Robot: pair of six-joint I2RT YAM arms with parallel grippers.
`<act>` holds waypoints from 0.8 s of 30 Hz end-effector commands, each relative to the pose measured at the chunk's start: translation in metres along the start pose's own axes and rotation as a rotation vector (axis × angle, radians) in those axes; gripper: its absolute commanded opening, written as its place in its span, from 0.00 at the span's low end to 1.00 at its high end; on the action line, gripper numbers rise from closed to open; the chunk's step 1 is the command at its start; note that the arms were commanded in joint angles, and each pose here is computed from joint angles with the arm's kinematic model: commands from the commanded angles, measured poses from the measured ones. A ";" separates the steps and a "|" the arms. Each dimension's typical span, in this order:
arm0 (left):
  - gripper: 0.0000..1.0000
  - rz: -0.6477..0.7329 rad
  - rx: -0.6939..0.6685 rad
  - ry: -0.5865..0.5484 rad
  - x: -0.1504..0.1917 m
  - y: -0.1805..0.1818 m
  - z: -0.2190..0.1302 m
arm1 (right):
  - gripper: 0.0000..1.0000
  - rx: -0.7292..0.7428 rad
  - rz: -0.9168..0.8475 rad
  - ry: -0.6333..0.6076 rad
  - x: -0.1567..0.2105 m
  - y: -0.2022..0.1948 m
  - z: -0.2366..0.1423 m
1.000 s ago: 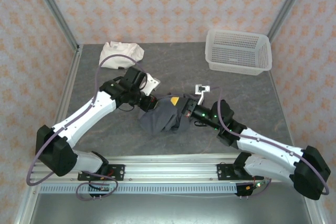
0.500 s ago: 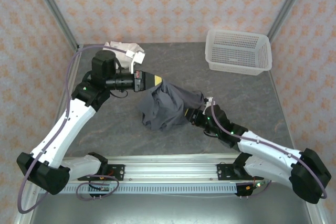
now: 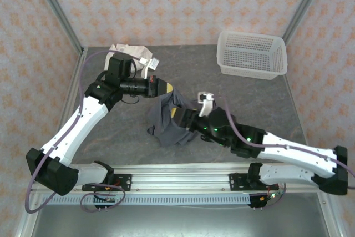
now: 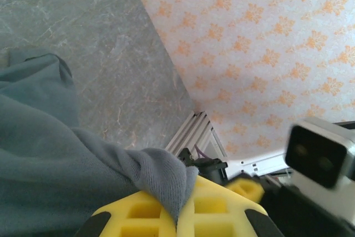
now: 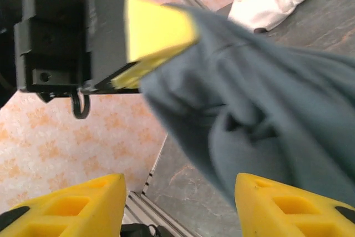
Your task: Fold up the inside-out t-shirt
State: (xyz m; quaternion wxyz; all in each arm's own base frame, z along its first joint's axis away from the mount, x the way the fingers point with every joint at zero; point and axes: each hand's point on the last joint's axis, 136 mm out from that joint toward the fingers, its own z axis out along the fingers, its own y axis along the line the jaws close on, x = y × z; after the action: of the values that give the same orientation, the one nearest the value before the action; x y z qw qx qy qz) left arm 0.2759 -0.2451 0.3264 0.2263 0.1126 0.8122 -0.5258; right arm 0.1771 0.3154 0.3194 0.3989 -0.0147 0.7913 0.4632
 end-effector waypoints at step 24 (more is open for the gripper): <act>0.00 -0.374 -0.516 -0.065 0.016 0.164 -0.054 | 0.00 0.031 -0.365 0.123 0.027 -0.033 -0.005</act>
State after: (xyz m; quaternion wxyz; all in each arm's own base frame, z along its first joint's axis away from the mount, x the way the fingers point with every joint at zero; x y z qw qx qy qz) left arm 0.3116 -0.1808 0.2696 0.2137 -0.0170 0.8804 -0.4229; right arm 0.1979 0.3114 0.2668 0.4337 -0.1610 0.8405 0.2822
